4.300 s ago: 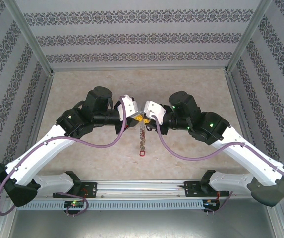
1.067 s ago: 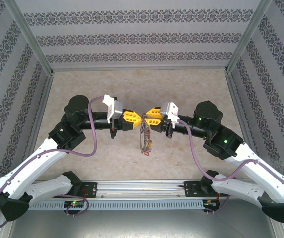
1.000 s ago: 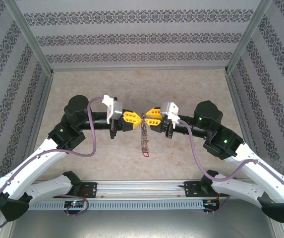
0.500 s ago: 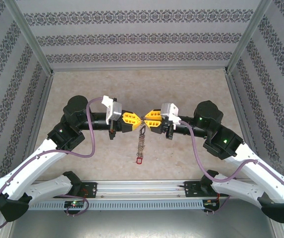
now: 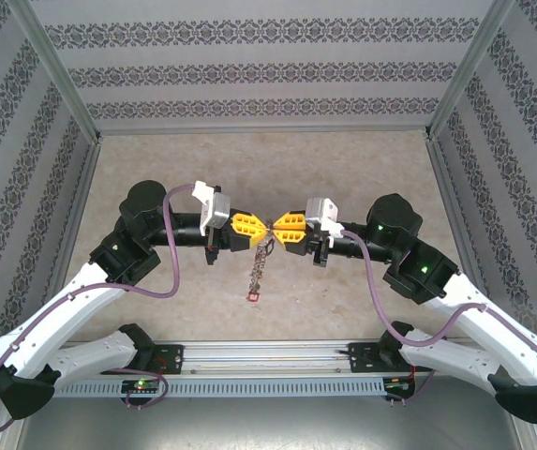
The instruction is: Put the keys on the keyring
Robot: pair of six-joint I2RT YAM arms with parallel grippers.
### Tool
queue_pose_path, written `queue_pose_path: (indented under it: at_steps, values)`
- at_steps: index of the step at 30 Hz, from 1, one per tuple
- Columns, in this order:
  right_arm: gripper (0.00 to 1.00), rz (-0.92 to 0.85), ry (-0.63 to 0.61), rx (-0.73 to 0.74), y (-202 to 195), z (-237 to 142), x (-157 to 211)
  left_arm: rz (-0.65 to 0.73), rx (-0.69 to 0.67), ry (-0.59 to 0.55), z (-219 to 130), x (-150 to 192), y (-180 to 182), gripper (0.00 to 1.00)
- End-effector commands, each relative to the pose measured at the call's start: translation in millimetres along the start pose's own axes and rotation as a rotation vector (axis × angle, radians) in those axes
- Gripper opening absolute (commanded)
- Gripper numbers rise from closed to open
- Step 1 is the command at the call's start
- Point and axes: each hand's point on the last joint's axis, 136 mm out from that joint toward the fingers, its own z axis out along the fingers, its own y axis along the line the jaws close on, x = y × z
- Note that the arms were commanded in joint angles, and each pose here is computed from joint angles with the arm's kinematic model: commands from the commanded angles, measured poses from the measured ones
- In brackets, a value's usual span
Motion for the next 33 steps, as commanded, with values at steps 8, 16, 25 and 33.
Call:
queue_pose_path:
  at_steps: [8, 16, 25, 33]
  values:
    - [0.17, 0.021, -0.042, -0.058, 13, -4, -4, 0.088, 0.001, -0.098, -9, -39, -7, 0.0]
    - [0.17, 0.03, -0.051, -0.069, 14, -2, -3, 0.081, 0.012, -0.104, -7, -38, -6, 0.0]
    - [0.17, 0.036, -0.071, -0.074, 12, 3, -6, 0.071, 0.018, -0.1, -6, -37, -5, 0.0]
    - [0.15, 0.036, -0.105, -0.069, 9, 5, -12, 0.061, 0.028, -0.094, -5, -33, -5, 0.0]
